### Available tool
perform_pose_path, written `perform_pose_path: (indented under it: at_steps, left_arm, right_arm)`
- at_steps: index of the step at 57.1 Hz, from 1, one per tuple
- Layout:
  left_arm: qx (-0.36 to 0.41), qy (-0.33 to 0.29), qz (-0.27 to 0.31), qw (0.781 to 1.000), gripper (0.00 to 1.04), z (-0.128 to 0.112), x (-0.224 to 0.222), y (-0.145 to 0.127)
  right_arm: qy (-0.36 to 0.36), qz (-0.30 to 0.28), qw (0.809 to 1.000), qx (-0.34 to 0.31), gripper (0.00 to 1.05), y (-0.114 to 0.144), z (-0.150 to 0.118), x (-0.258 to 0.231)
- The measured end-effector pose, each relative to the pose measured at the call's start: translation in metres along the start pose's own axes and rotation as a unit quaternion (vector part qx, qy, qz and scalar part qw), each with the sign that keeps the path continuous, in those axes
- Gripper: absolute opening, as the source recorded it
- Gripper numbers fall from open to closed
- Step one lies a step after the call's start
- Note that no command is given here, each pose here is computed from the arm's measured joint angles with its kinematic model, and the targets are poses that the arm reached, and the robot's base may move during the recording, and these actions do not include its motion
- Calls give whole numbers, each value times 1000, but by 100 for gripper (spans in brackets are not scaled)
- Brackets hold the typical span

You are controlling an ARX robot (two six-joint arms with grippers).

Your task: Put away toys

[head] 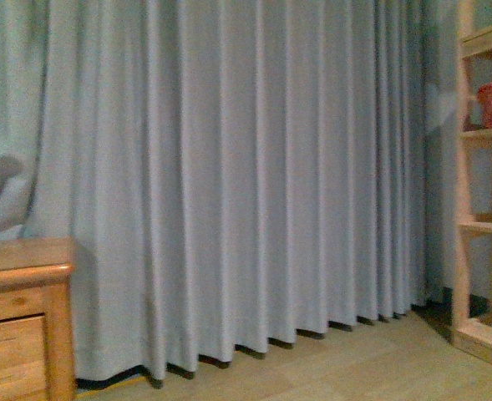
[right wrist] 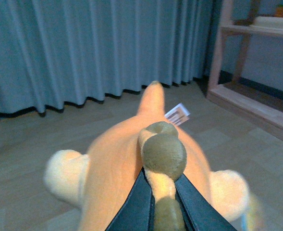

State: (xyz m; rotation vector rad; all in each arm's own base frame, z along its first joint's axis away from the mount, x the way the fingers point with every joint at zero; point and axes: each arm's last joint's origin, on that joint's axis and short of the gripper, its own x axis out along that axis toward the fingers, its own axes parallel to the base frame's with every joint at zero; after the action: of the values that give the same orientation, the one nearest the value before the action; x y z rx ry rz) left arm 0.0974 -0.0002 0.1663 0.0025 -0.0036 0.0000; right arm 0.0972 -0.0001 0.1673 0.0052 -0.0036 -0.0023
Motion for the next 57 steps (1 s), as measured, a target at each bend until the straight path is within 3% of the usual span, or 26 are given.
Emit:
perform_pose_path:
  at_steps: [57]
  left_arm:
    - [0,0,-1,1000,99,0,0,0]
  right_arm:
    - [0,2,1000,0,5,0,0,0]
